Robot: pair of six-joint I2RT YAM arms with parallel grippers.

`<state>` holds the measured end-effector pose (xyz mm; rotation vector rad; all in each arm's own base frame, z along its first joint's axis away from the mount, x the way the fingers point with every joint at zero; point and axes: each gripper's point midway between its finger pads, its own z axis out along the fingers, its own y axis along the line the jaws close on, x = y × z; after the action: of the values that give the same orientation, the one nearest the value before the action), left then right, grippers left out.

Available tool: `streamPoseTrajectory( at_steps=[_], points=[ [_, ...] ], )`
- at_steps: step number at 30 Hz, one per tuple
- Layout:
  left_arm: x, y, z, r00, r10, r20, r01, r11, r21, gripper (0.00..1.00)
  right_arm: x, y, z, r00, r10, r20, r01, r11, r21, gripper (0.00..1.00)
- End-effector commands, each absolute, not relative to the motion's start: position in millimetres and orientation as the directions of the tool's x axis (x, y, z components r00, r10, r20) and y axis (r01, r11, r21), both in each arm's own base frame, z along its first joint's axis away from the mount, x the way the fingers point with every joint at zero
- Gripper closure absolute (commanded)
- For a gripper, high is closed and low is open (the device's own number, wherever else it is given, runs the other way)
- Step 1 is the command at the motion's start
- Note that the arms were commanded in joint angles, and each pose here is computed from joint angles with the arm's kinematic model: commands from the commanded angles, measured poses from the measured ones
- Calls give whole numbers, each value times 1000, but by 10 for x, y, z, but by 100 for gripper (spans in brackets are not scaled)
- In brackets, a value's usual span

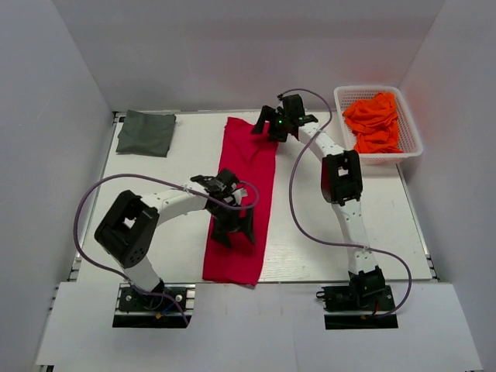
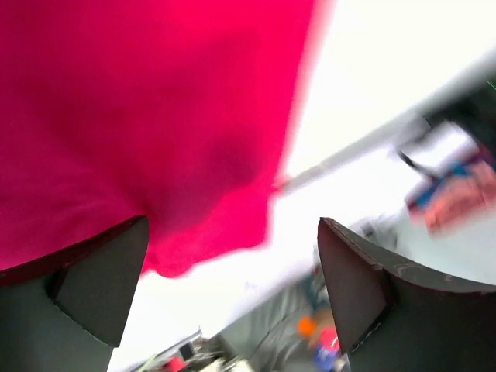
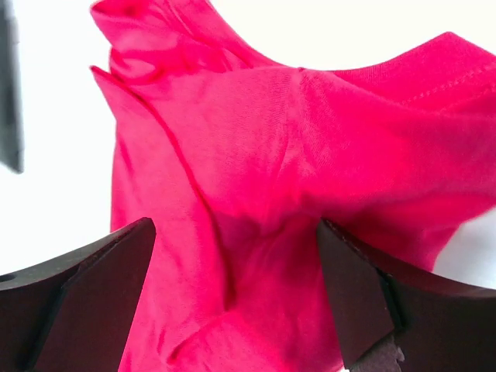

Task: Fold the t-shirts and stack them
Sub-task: Rotate the tshirt 90 degrees, then grab the bottom of the folded rectangular tshirt with both arms

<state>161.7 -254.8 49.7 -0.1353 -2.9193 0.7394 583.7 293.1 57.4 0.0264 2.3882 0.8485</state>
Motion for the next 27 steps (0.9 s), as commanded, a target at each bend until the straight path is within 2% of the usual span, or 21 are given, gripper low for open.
streamPoseTrajectory(
  at_steps=[1, 4, 5, 6, 7, 8, 9, 10, 11, 12, 13, 14, 15, 17, 19, 20, 23, 25, 27],
  points=[
    [1591, -3038, 1148, -946, 323, -29, 241, 642, -727, 0, 5984, 3270, 1293, -712, 207, -671, -412, 650, 639, 10],
    [1847, -2908, 1216, -952, 279, -122, 295, 746, -597, 0, 5935, 3196, 1547, -665, 137, -734, -470, 687, 555, 10],
    [1908, -2874, 1312, -946, 272, -176, 323, 753, -574, 0, 5928, 3117, 1970, -596, 144, -790, -487, 717, 498, 10],
    [2012, -2832, 1370, -937, 257, -237, 347, 771, -534, 0, 5834, 3060, 1819, -606, 78, -792, -493, 744, 451, 10],
    [2040, -2770, 1395, -934, 245, -259, 348, 791, -504, 0, 5831, 2972, 1900, -596, 81, -799, -472, 770, 429, 10],
    [2132, -2600, 1384, -941, 196, -276, 305, 846, -437, 0, 5720, 2864, 2221, -574, 84, -815, -459, 791, 405, 10],
    [2153, -2469, 1429, -950, 123, -285, 236, 883, -406, 0, 5575, 2804, 2171, -621, 63, -781, -429, 807, 406, 10],
    [2152, -2342, 1409, -955, 73, -286, 178, 916, -360, 0, 5430, 2704, 1878, -687, 51, -725, -356, 846, 397, 10],
    [2112, -2128, 1357, -960, 26, -279, 107, 954, -280, 0, 5188, 2599, 2177, -690, 59, -721, -338, 855, 393, 10],
    [2010, -1997, 1283, -968, -45, -248, 18, 968, -248, 0, 4976, 2584, 2081, -728, 30, -685, -331, 859, 390, 10],
    [1943, -1854, 1374, -957, -100, -272, -31, 969, -245, 0, 4416, 2564, 1574, -834, -7, -552, -271, 876, 399, 10],
    [1819, -1719, 1370, -956, -138, -259, -80, 972, -221, 0, 4204, 2553, 1482, -850, -23, -526, -268, 878, 397, 10],
    [1662, -1638, 1375, -948, -185, -260, -116, 959, -259, 0, 3518, 2530, 1003, -924, -44, -380, -206, 894, 397, 10],
    [1341, -1564, 1168, -963, -209, -170, -156, 946, -284, 0, 3093, 2578, 1311, -908, -40, -418, -246, 856, 454, 10],
    [1124, -1601, 1002, -972, -214, -95, -171, 925, -340, 0, 2522, 2600, 1158, -942, -59, -330, -226, 838, 496, 10],
    [974, -1662, 937, -981, -192, -30, -166, 908, -384, 0, 2166, 2634, 1004, -964, -87, -250, -210, 826, 523, 10],
    [708, -1693, 657, -987, -151, 48, -157, 888, -431, 0, 1327, 2767, 888, -980, -166, -105, -196, 792, 579, 10],
    [724, -1707, 648, -988, -150, 21, -143, 877, -459, 0, 1140, 2857, 934, -978, -188, -93, -206, 778, 593, 10],
    [642, -1690, 538, -989, -141, 38, -142, 870, -473, 0, 847, 3023, 939, -970, -235, -64, -225, 767, 601, 10]
  ],
)
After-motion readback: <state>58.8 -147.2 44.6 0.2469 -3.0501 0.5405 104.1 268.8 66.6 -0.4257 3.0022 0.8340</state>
